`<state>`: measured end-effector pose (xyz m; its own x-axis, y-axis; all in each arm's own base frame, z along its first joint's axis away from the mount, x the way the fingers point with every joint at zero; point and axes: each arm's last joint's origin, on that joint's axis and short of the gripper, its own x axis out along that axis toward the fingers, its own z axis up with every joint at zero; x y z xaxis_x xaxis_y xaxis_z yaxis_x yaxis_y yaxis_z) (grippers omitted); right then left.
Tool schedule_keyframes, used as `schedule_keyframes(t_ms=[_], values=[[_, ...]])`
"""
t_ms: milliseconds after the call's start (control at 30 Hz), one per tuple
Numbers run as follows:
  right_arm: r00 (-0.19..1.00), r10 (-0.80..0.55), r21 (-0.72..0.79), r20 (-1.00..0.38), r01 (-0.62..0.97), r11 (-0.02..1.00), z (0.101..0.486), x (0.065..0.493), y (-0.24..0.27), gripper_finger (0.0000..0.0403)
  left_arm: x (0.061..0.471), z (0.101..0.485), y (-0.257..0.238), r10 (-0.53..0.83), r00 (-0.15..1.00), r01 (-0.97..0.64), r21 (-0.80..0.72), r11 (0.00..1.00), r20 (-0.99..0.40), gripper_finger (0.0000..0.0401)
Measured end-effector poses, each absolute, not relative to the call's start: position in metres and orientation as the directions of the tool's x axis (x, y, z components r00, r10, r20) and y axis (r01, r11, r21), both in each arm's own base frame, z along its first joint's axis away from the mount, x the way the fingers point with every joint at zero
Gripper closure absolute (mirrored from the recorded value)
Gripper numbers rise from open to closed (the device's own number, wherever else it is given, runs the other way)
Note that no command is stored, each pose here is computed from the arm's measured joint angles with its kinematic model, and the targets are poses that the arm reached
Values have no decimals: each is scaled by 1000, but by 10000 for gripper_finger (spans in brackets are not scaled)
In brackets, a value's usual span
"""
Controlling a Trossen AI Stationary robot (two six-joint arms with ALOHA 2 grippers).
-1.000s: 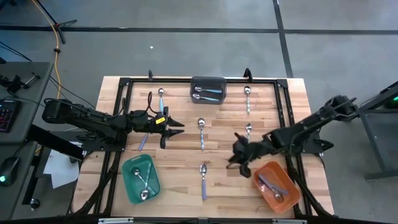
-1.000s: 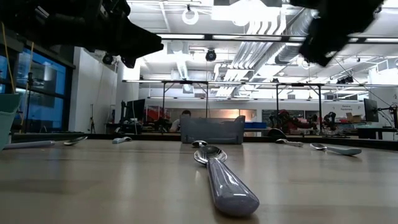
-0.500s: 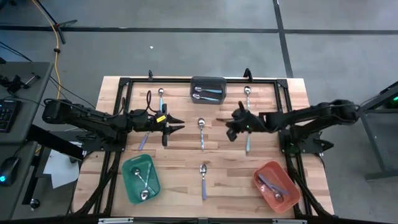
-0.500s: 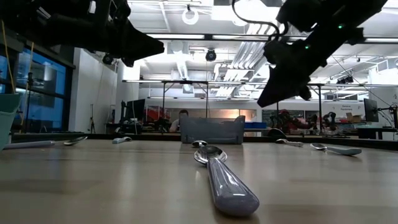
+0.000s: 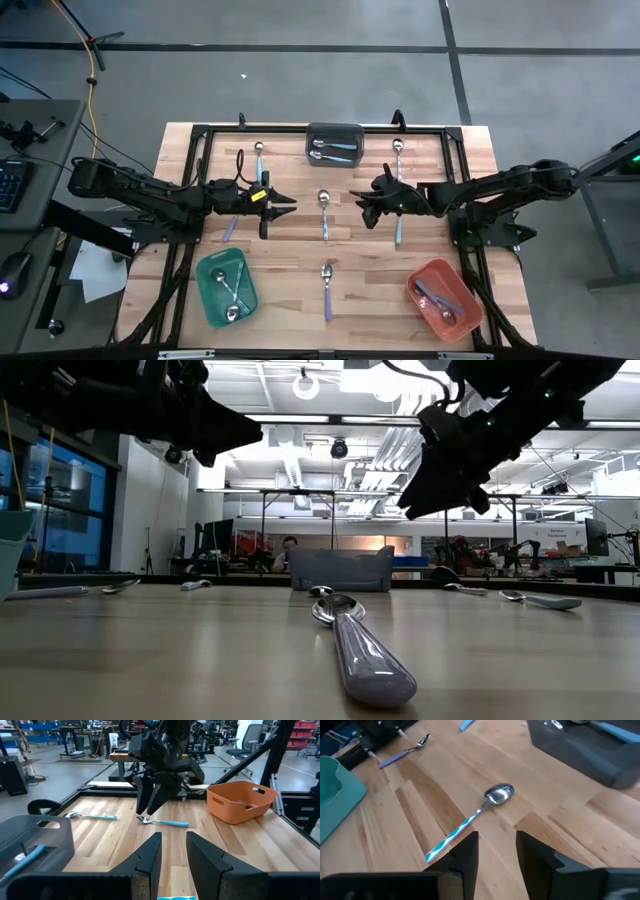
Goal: Sort silverware by color (type)
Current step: Put the white patterned into the green bin
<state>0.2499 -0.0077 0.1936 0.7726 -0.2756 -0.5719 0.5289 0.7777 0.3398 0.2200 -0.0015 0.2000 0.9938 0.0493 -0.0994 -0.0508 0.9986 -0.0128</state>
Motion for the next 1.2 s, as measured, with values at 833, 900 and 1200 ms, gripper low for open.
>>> schedule_keyframes(t_ms=[833,900,1200], values=[[707,-347,265,-616,601,754,176,287,-2,253,220,199,-3,40,993,-42,-15,999,-114,321],[675,-356,248,-646,627,739,174,296,-2,237,220,198,-3,41,991,-42,-10,999,-124,321],[510,-356,174,-783,729,662,151,338,-1,201,220,196,-3,40,990,-37,24,999,-136,321]])
